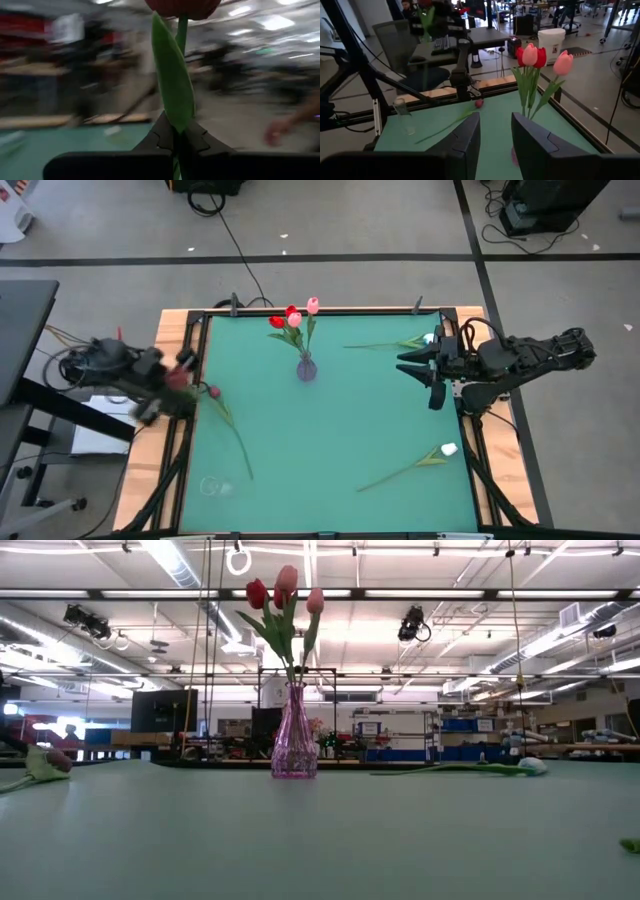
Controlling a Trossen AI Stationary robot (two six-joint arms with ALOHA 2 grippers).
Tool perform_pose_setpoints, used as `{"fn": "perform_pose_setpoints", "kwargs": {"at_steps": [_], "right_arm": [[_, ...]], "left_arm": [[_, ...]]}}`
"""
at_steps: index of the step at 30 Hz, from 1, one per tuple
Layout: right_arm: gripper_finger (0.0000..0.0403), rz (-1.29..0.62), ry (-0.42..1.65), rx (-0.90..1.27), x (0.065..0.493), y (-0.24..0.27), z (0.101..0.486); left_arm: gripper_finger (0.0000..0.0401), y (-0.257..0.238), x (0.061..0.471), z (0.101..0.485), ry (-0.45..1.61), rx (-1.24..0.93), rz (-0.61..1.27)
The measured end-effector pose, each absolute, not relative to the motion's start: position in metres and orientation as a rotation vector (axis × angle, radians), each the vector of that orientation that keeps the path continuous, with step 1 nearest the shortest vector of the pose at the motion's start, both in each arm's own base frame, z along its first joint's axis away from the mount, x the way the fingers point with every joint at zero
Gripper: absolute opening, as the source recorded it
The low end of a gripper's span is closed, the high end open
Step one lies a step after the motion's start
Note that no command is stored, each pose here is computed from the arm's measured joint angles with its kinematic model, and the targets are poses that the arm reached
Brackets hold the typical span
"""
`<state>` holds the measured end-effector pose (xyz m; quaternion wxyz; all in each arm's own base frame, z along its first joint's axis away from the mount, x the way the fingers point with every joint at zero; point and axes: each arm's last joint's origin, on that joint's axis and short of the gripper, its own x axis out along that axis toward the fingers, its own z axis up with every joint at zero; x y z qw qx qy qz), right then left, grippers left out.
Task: Sort flowers into vase by color
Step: Put the right dark red flower into the transparent vase
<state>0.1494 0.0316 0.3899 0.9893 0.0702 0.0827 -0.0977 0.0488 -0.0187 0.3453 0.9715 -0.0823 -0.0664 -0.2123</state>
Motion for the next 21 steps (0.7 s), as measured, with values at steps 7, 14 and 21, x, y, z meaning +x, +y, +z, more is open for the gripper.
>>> {"fn": "perform_pose_setpoints", "kwargs": {"at_steps": [7, 14, 21], "right_arm": [[0.0119, -0.196, 0.166, 0.141, 0.149, 0.032, 0.390], [0.0119, -0.196, 0.166, 0.141, 0.149, 0.032, 0.390], [0.0119, -0.196, 0.165, 0.141, 0.149, 0.032, 0.390]], "left_arm": [[0.0004, -0.027, 0.038, 0.346, -0.102, -0.222, -0.803], [0.0004, -0.047, 0.073, 0.348, -0.092, -0.171, -0.938], [0.0004, -0.071, 0.094, 0.340, -0.041, -0.075, -1.039]]}}
